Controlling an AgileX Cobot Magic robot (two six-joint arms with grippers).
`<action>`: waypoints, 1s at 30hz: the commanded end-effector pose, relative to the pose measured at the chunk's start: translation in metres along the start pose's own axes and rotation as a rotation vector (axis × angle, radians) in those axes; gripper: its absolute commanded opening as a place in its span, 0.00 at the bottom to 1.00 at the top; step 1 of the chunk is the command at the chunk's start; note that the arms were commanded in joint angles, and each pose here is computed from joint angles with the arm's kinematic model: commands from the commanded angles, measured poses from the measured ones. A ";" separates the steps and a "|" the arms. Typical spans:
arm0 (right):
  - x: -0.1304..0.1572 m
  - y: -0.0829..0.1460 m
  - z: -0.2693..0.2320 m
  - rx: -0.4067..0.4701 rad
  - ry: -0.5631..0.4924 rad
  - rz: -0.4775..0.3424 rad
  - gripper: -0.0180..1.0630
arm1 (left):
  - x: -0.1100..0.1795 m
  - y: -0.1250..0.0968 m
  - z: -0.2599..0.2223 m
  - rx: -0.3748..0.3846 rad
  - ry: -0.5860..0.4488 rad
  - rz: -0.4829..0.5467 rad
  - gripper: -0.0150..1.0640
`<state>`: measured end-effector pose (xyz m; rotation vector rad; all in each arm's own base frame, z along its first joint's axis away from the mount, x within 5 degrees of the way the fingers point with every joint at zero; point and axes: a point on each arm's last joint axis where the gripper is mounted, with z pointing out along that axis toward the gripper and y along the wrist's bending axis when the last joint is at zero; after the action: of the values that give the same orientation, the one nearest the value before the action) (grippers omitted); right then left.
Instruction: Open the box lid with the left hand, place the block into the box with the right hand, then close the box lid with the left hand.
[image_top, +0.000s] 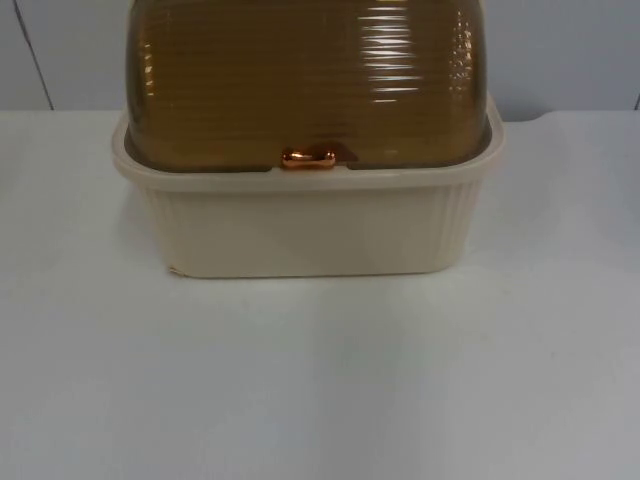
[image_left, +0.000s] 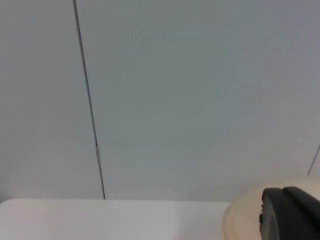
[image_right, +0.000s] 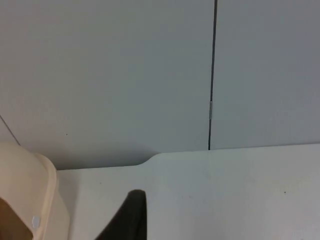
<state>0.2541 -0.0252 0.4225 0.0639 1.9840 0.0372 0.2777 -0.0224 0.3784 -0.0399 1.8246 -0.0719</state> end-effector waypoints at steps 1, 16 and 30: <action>-0.003 0.002 -0.005 -0.007 -0.017 0.001 0.98 | 0.002 0.000 -0.001 -0.002 0.018 0.001 0.01; -0.002 0.003 -0.005 -0.011 -0.012 0.002 0.98 | -0.002 -0.023 0.015 0.175 0.112 0.055 0.01; -0.001 0.004 -0.005 -0.031 0.004 0.024 0.98 | -0.016 -0.015 0.011 0.132 -0.012 0.042 0.01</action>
<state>0.2537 -0.0220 0.4212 0.0698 1.9995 0.0761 0.2934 -0.0386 0.3859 0.1146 1.8403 -0.1550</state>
